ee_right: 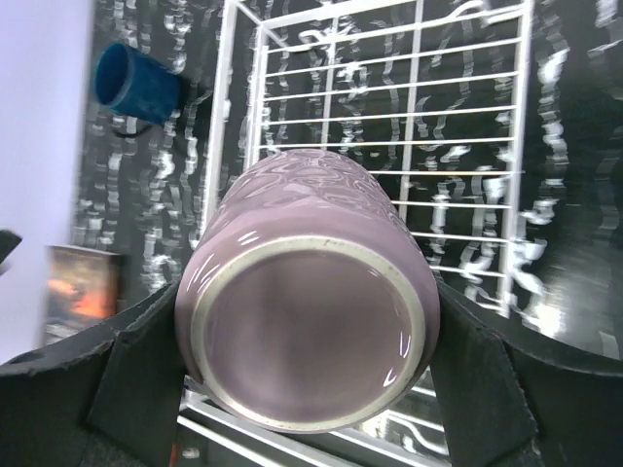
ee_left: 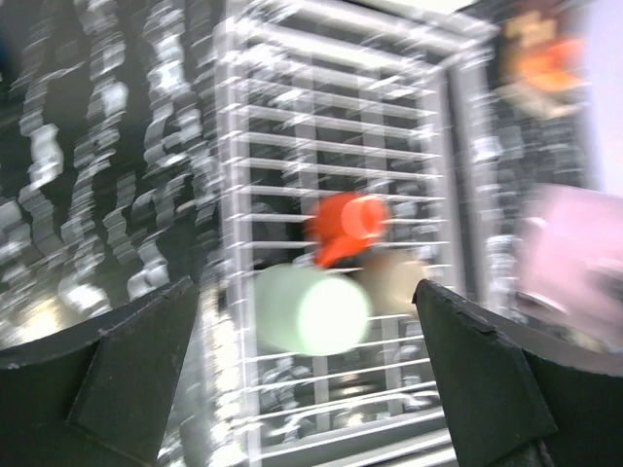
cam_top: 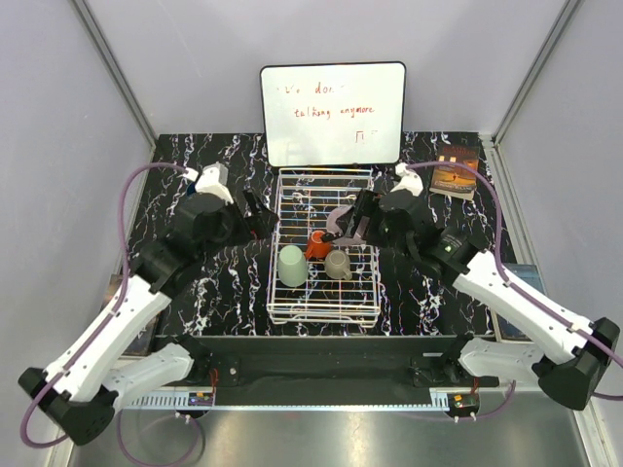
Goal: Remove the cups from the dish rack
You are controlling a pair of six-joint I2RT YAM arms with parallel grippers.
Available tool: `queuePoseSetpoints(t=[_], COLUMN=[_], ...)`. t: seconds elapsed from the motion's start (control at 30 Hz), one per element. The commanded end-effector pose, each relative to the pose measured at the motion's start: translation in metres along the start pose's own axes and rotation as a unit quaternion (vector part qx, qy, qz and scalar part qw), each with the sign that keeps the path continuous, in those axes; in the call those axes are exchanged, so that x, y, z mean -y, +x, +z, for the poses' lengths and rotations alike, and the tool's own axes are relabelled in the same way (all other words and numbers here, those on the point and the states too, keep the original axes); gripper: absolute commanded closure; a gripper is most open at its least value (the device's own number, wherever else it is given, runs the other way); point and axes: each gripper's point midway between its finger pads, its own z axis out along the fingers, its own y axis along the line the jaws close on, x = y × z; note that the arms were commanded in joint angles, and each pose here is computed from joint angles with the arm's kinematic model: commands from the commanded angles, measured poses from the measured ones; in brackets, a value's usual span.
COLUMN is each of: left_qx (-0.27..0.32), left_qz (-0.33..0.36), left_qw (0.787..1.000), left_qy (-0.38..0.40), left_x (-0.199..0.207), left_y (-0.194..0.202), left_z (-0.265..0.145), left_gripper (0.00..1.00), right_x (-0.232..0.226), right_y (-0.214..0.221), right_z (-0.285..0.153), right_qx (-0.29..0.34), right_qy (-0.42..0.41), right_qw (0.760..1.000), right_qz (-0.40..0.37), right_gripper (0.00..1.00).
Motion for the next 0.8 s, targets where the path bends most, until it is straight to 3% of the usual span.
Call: queuePoseSetpoints(t=[0.0, 0.33, 0.5, 0.77], left_qx=[0.072, 0.048, 0.084, 0.09], left_qz=[-0.046, -0.08, -0.109, -0.135], left_qw=[0.982, 0.95, 0.924, 0.903], left_qy=[0.17, 0.3, 0.356, 0.399], left_x=[0.065, 0.118, 0.128, 0.141], left_y=[-0.036, -0.041, -0.053, -0.064], left_z=[-0.02, -0.022, -0.032, -0.027], left_gripper=[0.01, 0.01, 0.01, 0.02], right_x=[-0.07, -0.085, -0.083, -0.094], right_y=[-0.051, -0.076, -0.084, -0.067], right_z=[-0.018, -0.027, -0.034, -0.037], right_qx=[0.059, 0.059, 0.048, -0.008], right_qy=[-0.201, -0.371, -0.444, -0.494], right_qw=[0.973, 0.905, 0.858, 0.837], right_qz=[0.093, 0.199, 0.252, 0.236], right_gripper=[1.0, 1.0, 1.0, 1.0])
